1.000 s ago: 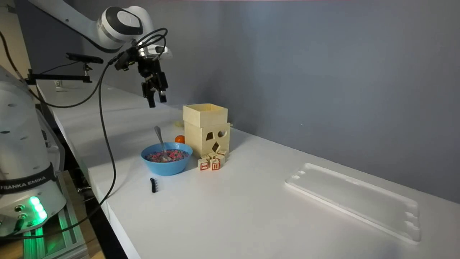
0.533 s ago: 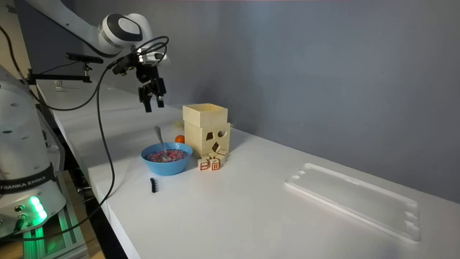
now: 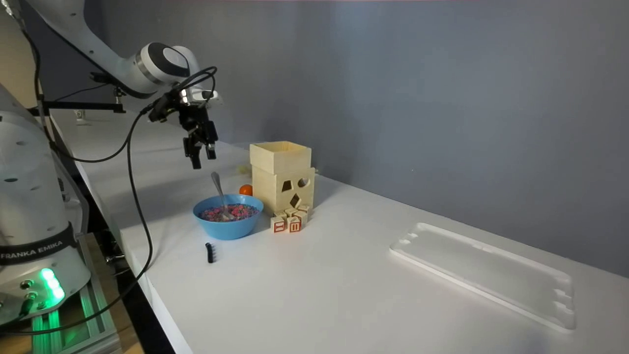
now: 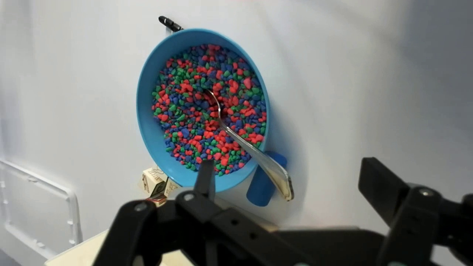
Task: Put some cereal from the blue bowl in the topmost box.
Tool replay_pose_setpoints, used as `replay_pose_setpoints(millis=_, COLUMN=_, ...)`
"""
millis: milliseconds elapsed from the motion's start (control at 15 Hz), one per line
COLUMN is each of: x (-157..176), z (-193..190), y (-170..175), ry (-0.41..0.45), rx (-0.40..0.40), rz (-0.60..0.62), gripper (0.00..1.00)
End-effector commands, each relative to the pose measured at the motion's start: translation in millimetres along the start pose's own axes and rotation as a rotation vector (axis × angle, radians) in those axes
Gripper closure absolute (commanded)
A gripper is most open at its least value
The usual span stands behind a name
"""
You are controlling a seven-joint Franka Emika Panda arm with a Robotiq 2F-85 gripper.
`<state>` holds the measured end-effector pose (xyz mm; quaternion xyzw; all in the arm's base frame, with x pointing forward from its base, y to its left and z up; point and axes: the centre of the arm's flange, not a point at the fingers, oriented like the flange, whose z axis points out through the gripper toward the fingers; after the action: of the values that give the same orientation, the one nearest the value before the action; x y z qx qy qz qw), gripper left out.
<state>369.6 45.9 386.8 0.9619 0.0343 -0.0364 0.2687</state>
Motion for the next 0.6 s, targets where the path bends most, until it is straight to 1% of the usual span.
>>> replay_pose_setpoints(millis=0, x=16, z=13, y=-11, ry=0.039, rx=-0.049, rz=0.008, gripper=0.0)
replay_pose_setpoints(millis=133, x=25, z=15, y=-11, ry=0.049, rx=-0.05, rz=-0.005, gripper=0.0)
replay_pose_setpoints(millis=400, x=30, z=29, y=-16, ry=0.041, rx=-0.051, rz=-0.034, gripper=0.0)
replay_pose_setpoints(millis=533, x=32, z=35, y=-17, ry=0.031, rx=-0.069, rz=-0.035, gripper=0.0)
